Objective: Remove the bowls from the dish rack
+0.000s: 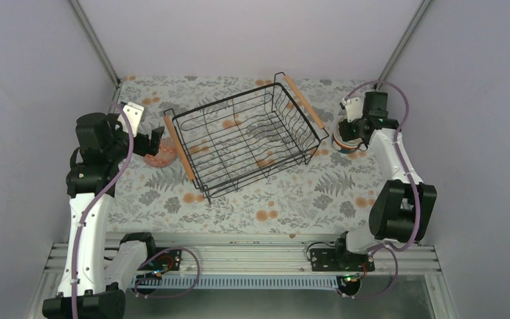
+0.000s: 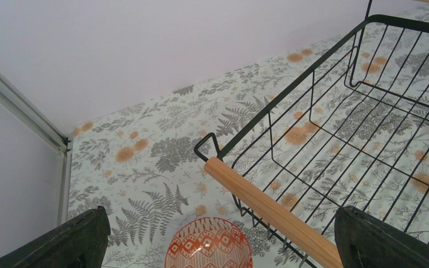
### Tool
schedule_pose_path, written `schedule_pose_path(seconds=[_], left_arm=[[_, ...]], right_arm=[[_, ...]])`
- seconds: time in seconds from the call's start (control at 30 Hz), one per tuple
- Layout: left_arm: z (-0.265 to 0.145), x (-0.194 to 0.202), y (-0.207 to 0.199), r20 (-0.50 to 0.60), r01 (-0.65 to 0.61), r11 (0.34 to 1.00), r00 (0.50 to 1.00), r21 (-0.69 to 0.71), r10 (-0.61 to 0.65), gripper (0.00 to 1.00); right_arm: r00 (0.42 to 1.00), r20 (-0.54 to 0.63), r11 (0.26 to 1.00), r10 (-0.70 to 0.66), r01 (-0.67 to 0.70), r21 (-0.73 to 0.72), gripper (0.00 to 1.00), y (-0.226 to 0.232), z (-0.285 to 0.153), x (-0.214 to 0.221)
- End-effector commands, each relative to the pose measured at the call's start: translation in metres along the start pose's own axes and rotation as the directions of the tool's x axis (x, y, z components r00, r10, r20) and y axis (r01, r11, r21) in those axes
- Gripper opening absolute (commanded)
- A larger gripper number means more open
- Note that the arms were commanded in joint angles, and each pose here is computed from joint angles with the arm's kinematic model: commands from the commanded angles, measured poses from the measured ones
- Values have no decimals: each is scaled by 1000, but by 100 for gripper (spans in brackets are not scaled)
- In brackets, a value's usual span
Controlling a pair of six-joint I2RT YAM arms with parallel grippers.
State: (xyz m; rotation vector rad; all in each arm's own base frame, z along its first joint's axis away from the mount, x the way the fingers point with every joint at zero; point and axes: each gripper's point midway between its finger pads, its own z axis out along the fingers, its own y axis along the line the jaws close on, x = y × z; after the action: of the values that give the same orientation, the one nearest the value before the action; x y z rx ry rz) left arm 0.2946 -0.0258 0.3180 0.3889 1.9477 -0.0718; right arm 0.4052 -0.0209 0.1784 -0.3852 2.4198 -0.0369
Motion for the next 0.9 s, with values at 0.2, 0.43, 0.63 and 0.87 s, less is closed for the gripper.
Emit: schedule_pose_path(seconds=[0.2, 0.43, 0.63, 0.87], left_arm=[[-5, 1, -3, 9, 7, 1000, 1000, 15, -8, 100], [-5, -1, -4, 15, 7, 1000, 1000, 22, -8, 100], [-5, -1, -4, 12, 9, 1000, 1000, 23, -9, 100], [-6, 0, -3, 12, 9, 1000, 1000, 20, -9, 100]], right_arm=[[998, 57, 997, -35, 31, 67, 4, -15, 8, -17], [998, 19, 994, -67, 65, 89, 4, -12, 12, -14], [996, -16, 990, -91, 92, 103, 4, -8, 25, -12], [994, -24, 987, -110, 112, 119, 4, -3, 32, -15]])
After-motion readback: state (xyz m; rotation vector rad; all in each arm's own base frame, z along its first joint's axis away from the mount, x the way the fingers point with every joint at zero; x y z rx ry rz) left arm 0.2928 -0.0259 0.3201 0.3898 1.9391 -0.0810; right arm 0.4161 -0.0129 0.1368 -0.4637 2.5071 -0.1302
